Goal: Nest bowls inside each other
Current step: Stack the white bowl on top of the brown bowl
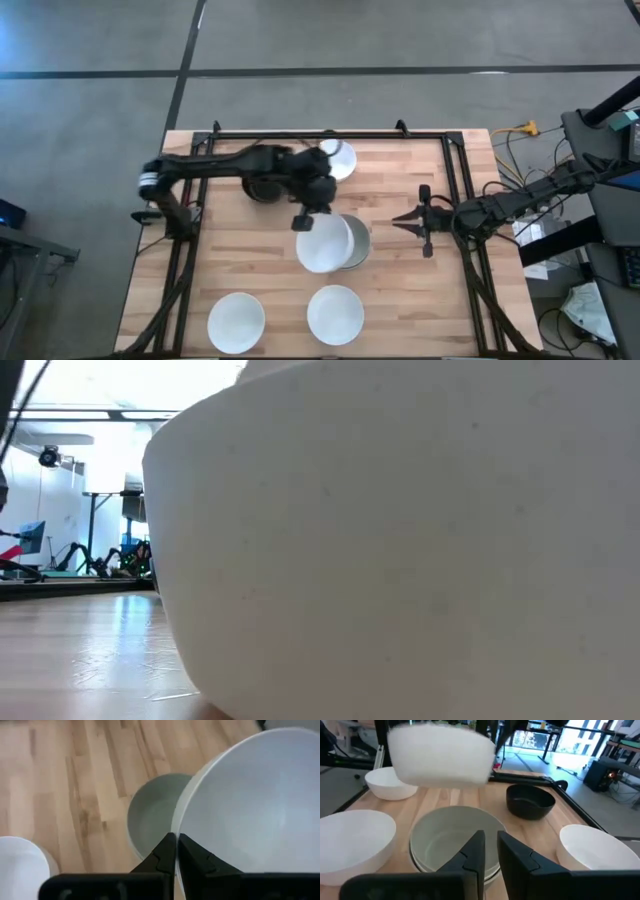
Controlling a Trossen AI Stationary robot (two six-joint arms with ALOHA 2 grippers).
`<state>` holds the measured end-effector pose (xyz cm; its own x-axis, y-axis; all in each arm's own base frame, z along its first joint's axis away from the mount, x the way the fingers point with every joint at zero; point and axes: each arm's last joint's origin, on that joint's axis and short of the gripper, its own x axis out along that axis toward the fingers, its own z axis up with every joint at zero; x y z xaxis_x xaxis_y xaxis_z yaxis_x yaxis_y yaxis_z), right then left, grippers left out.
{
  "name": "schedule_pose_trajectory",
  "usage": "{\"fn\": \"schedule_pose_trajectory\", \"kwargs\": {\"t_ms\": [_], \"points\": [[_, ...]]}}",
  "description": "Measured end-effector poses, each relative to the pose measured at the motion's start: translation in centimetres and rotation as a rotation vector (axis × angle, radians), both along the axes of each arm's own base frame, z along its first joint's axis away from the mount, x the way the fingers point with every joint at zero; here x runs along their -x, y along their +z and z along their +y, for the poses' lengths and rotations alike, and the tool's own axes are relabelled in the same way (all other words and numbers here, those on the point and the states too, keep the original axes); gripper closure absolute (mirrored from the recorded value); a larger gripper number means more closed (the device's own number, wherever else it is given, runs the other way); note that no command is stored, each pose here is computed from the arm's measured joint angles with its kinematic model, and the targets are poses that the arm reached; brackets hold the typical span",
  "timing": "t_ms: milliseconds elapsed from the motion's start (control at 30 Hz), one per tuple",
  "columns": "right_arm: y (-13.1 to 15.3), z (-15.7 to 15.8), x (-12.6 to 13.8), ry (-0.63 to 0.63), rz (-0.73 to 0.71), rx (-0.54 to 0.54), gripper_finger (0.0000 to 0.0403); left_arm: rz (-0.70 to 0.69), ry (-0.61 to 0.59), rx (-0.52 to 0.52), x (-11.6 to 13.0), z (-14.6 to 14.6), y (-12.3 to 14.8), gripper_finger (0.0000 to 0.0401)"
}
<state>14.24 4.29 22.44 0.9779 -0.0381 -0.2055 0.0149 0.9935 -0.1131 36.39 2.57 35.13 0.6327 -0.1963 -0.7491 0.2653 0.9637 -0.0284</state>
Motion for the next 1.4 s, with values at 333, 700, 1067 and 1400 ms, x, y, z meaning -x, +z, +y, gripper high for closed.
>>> {"fn": "schedule_pose_trajectory", "kwargs": {"t_ms": [333, 700, 1067, 1400], "points": [[-1.1, -0.1, 0.2, -0.001, 0.105, 0.032, 0.0360, 0.116, -0.096, -0.065, -6.4, 0.8, 0.1, 0.0401], [-1.5, -0.1, 0.4, -0.007, 0.143, 0.022, 0.0360, 0.189, -0.039, -0.065, -9.5, 4.5, -4.1, 0.0401], [-1.5, -0.1, 0.4, -0.008, 0.144, 0.014, 0.0360, 0.232, -0.033, 0.004, -9.7, 5.9, -5.5, 0.0401], [-1.5, -0.1, 0.4, -0.008, 0.143, 0.012, 0.0360, 0.266, -0.093, 0.015, -9.7, 3.5, -5.7, 0.0401]]}}
